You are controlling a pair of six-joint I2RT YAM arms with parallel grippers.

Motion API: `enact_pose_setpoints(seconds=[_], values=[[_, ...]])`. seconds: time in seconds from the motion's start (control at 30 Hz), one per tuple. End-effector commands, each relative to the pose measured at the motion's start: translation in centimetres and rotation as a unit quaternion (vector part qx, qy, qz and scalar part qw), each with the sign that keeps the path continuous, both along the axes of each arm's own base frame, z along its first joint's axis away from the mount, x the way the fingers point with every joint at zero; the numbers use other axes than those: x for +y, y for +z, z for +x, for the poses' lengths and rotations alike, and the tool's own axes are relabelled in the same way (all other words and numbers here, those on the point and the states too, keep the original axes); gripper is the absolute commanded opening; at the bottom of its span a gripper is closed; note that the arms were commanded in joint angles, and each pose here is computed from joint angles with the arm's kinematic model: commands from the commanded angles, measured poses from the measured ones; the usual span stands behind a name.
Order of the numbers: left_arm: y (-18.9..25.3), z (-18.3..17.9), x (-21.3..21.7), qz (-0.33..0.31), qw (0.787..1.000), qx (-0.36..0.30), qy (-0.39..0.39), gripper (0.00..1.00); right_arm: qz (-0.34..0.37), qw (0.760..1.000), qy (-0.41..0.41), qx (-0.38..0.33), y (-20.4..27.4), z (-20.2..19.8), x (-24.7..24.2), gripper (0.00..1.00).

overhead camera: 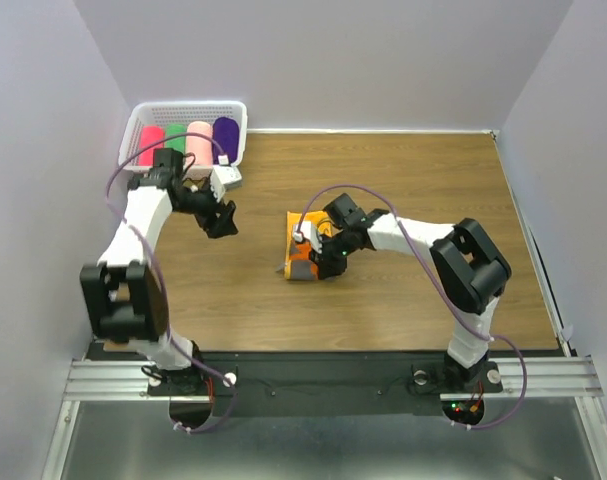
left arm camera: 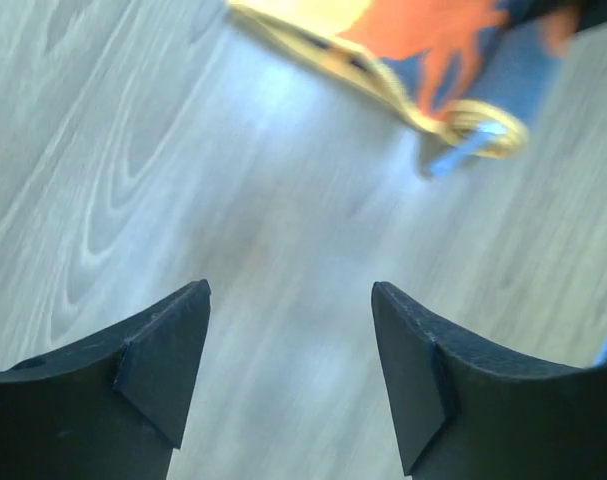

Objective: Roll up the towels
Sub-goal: Roll the towel

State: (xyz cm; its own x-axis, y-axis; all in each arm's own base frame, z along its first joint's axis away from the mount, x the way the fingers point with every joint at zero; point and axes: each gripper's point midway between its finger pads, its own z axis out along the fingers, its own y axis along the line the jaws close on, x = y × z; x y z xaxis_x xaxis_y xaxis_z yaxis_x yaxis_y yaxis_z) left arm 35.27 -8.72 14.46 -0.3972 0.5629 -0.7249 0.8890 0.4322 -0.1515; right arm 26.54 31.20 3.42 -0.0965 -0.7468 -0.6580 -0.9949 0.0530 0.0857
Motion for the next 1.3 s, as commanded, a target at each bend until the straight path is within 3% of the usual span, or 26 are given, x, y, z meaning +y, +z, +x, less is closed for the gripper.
enact_pose_setpoints(seconds=[0.0,0.07,0.1,0.13,0.17,0.23,0.27,0.37,0.6,0.73,0.87,1.03,1.27], values=[[2.9,-1.9,-1.7,0.009,0.991,-0.136,0.0,0.78,0.01,0.992,-0.006,0.127,0.0,-1.7,0.1,0.06],[3.0,-1.9,-2.3,0.043,0.977,-0.208,-0.009,0.79,0.003,0.983,-0.008,0.183,-0.7,-2.7,-0.1,0.06],[0.6,-3.6,-2.4,0.063,0.976,-0.206,-0.017,0.79,0.001,0.98,-0.011,0.197,-0.8,-2.6,-0.1,0.06],[2.4,-3.5,-2.8,0.088,0.954,-0.285,-0.029,0.8,-0.009,0.975,-0.015,0.223,-1.2,-2.6,-0.1,0.07],[2.3,-4.0,-3.2,0.094,0.946,-0.309,-0.034,0.82,-0.011,0.971,-0.02,0.238,-1.2,-2.6,0.0,0.08],[1.1,-5.7,-3.4,0.112,0.93,-0.348,-0.043,0.89,-0.015,0.962,-0.025,0.27,-0.6,-2.4,0.1,0.09],[-0.6,-7.4,-5.0,0.113,0.928,-0.347,-0.08,0.89,-0.021,0.955,-0.03,0.294,-1.4,-2.5,0.1,0.09],[-0.7,-8.0,-6.6,0.12,0.917,-0.37,-0.093,0.9,-0.032,0.942,-0.035,0.334,-0.8,-2.7,0.4,0.11],[-3.1,-10.0,-13.0,0.103,0.911,-0.352,-0.191,0.91,-0.039,0.898,-0.056,0.436,-1.2,-3.6,0.6,0.14],[-4.7,-10.2,-14.6,0.125,0.899,-0.357,-0.221,0.92,-0.03,0.876,-0.06,0.478,-1.1,-3.6,0.6,0.15],[-5.5,-11.4,-16.0,0.117,0.901,-0.331,-0.257,0.92,-0.012,0.861,-0.066,0.503,-0.6,-3.1,0.3,0.17],[-6.9,-12.0,-17.3,0.118,0.899,-0.312,-0.285,0.93,-0.015,0.86,-0.07,0.505,-0.8,-2.8,0.1,0.18],[-9.4,-8.4,-17.4,0.188,0.9,-0.316,-0.233,0.98,-0.021,0.849,-0.073,0.523,-1.0,-3.2,-0.1,0.19]])
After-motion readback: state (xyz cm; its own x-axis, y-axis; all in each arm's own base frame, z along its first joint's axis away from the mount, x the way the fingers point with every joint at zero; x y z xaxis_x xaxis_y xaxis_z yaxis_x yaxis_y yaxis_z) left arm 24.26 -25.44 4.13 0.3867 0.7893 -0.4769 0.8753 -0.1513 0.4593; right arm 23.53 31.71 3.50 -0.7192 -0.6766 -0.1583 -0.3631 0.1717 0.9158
